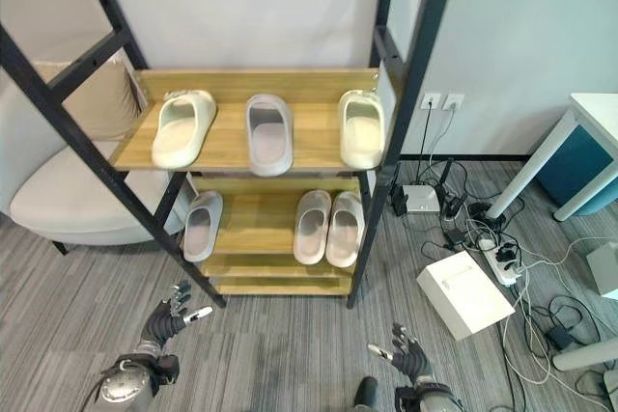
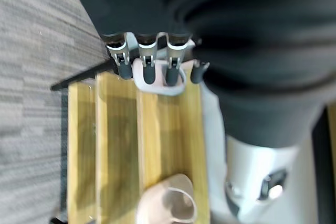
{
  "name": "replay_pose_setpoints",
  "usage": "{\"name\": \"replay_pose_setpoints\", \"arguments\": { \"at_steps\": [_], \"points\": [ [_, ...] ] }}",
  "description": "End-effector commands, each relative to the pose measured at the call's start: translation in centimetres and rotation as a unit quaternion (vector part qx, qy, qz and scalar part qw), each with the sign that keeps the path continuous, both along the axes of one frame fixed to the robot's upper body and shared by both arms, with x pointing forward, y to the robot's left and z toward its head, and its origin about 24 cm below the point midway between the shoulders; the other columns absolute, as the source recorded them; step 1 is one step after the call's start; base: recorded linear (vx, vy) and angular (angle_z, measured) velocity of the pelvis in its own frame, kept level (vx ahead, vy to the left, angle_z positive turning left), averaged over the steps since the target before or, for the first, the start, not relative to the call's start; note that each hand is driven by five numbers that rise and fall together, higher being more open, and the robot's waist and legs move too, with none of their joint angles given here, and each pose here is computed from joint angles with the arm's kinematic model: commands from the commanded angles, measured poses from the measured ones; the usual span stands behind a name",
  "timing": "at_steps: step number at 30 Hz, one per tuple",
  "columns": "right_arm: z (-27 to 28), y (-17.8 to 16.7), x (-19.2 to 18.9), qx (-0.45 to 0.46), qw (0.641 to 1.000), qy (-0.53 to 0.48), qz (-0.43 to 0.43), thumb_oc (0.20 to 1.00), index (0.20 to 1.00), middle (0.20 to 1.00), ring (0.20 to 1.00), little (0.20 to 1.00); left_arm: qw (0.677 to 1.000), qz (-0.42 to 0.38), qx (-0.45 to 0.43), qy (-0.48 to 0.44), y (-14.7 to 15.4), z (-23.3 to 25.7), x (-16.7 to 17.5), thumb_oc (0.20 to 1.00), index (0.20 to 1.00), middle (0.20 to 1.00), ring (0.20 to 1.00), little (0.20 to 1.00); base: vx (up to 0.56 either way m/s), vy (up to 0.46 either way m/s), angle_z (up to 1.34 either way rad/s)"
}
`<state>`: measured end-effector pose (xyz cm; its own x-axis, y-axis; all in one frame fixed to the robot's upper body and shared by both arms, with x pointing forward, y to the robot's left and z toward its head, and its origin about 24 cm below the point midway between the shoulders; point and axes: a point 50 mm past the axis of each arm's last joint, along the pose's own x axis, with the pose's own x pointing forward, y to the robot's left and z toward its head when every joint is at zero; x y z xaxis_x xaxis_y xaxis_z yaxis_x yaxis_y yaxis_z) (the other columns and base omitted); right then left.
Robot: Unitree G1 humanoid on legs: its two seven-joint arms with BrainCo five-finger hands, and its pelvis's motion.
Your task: Arrange the slippers neatly on the shoe rack.
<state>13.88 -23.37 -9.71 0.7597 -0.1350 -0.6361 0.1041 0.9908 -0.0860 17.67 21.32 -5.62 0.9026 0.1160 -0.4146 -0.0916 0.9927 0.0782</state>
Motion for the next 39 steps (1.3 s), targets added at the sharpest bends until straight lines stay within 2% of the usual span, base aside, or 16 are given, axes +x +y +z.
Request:
{"name": "replay_pose_setpoints", "arguments": {
  "at_steps": [1, 11, 20, 23, 24, 27, 31, 33, 35, 36, 38, 39],
  "points": [
    [2.9, -0.3, 4.0, -0.001, 0.995, -0.097, 0.007, 1.000, 1.000, 1.000, 1.000, 1.000, 0.995, -0.007, 0.025, -0.094, 1.1, 3.5, 3.2, 1.000, 1.000, 1.000, 1.000, 1.000, -0.04, -0.086, 0.33],
    [2.7, -0.3, 3.7, -0.008, 0.996, -0.087, 0.013, 1.000, 1.000, 1.000, 1.000, 1.000, 0.996, -0.022, 0.029, -0.079, 0.9, 3.1, 2.6, 1.000, 1.000, 1.000, 1.000, 1.000, 0.13, 0.163, 0.16],
    [3.1, 1.8, 5.0, -0.039, 0.990, -0.090, 0.097, 1.000, 1.000, 1.000, 1.000, 1.000, 0.996, -0.034, 0.048, -0.066, 1.4, 2.9, 2.2, 1.000, 1.000, 1.000, 1.000, 1.000, 0.03, 0.087, 0.09],
    [6.7, 3.7, 7.2, -0.127, 0.951, -0.165, 0.230, 1.000, 1.000, 1.000, 1.000, 1.000, 0.994, -0.052, 0.062, -0.069, 1.2, 3.0, 2.4, 1.000, 1.000, 1.000, 1.000, 1.000, 0.04, 0.034, 0.02],
    [11.6, 5.5, 8.5, -0.173, 0.897, -0.273, 0.301, 1.000, 1.000, 1.000, 1.000, 1.000, 0.993, -0.065, 0.069, -0.075, 0.8, 3.1, 2.6, 1.000, 1.000, 1.000, 1.000, 1.000, 0.03, 0.025, 0.01],
    [17.5, 7.0, 8.5, -0.182, 0.837, -0.401, 0.324, 1.000, 1.000, 1.000, 1.000, 1.000, 0.991, -0.075, 0.076, -0.081, 0.4, 3.2, 2.7, 1.000, 1.000, 1.000, 1.000, 1.000, 0.01, 0.009, -0.05],
    [23.4, 7.6, 8.4, -0.201, 0.769, -0.524, 0.307, 1.000, 1.000, 1.000, 1.000, 1.000, 0.989, -0.089, 0.080, -0.088, 0.0, 3.4, 2.6, 1.000, 1.000, 1.000, 1.000, 1.000, 0.01, 0.002, -0.04],
    [25.4, 7.6, 8.8, -0.217, 0.743, -0.566, 0.284, 1.000, 1.000, 1.000, 1.000, 1.000, 0.989, -0.091, 0.077, -0.089, -0.1, 3.4, 2.3, 1.000, 1.000, 1.000, 1.000, 1.000, 0.00, 0.000, 0.00],
    [26.1, 7.5, 9.1, -0.229, 0.732, -0.581, 0.271, 1.000, 1.000, 1.000, 1.000, 1.000, 0.989, -0.091, 0.076, -0.087, -0.2, 3.2, 2.2, 1.000, 1.000, 1.000, 1.000, 1.000, 0.00, 0.000, 0.00],
    [28.2, 7.2, 10.1, -0.275, 0.700, -0.615, 0.237, 1.000, 1.000, 1.000, 1.000, 1.000, 0.989, -0.093, 0.071, -0.086, -0.3, 3.1, 1.9, 1.000, 1.000, 1.000, 1.000, 1.000, 0.04, 0.009, 0.02],
    [28.9, 7.0, 10.9, -0.294, 0.690, -0.625, 0.217, 1.000, 1.000, 1.000, 1.000, 1.000, 0.989, -0.095, 0.068, -0.086, -0.5, 3.1, 1.9, 1.000, 1.000, 1.000, 1.000, 1.000, 0.03, 0.009, -0.05],
    [30.5, 6.8, 12.1, -0.337, 0.667, -0.640, 0.180, 1.000, 1.000, 1.000, 1.000, 1.000, 0.989, -0.099, 0.066, -0.089, -0.7, 3.2, 1.9, 1.000, 1.000, 1.000, 1.000, 1.000, 0.00, 0.000, 0.00]
  ]
}}
